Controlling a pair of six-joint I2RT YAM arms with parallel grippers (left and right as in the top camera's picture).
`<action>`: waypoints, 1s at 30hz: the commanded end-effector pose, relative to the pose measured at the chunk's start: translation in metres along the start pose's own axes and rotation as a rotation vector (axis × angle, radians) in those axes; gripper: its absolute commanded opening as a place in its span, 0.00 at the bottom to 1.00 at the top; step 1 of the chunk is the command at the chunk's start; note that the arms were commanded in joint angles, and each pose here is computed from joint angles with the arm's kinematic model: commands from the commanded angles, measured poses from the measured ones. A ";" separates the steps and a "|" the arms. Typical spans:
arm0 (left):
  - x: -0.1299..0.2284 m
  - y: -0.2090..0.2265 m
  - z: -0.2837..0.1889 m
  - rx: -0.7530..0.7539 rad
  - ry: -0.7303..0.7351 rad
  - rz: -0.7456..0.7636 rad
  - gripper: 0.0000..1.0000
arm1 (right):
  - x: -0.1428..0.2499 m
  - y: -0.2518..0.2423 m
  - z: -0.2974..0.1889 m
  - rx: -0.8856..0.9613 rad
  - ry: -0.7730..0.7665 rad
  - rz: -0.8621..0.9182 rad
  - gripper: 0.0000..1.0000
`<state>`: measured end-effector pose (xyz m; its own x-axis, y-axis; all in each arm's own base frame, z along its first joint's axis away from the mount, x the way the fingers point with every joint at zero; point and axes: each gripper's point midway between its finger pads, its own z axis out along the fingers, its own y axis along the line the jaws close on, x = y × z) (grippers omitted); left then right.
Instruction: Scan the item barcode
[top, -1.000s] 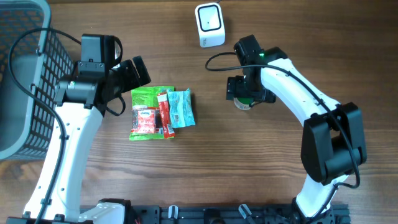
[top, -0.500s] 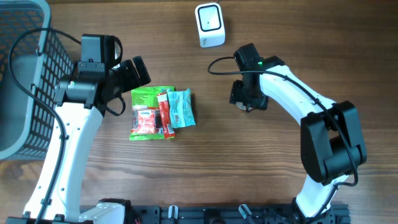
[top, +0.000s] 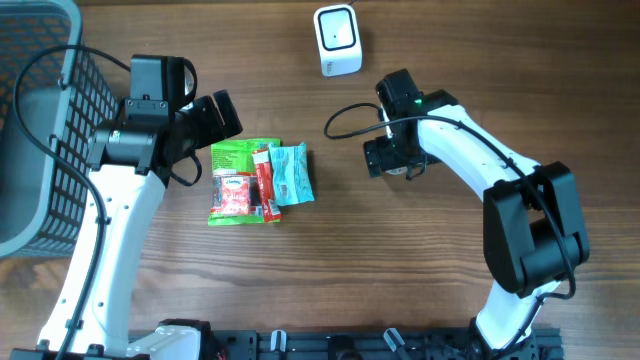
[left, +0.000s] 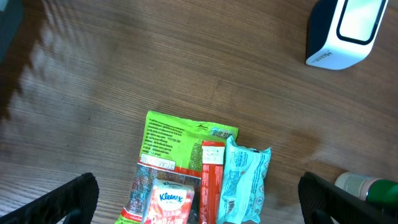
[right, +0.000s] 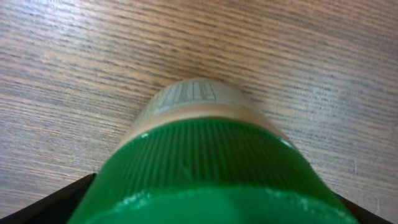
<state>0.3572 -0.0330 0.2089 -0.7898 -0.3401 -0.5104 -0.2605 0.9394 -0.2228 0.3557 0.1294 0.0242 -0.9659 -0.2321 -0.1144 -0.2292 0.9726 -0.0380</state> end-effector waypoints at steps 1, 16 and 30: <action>-0.005 0.003 -0.003 -0.010 -0.017 0.007 1.00 | -0.006 -0.004 -0.001 0.017 -0.029 0.104 1.00; -0.005 0.003 -0.003 -0.010 -0.017 0.007 1.00 | -0.009 -0.009 -0.002 -0.020 -0.029 0.314 1.00; -0.005 0.003 -0.003 -0.010 -0.017 0.007 1.00 | -0.014 -0.006 -0.001 -0.044 -0.046 0.421 0.79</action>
<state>0.3572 -0.0330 0.2089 -0.7899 -0.3400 -0.5103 -0.2603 0.9394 -0.2231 0.3696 0.1258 0.0254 -0.9748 0.1626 -0.1529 0.1570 0.9864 0.0483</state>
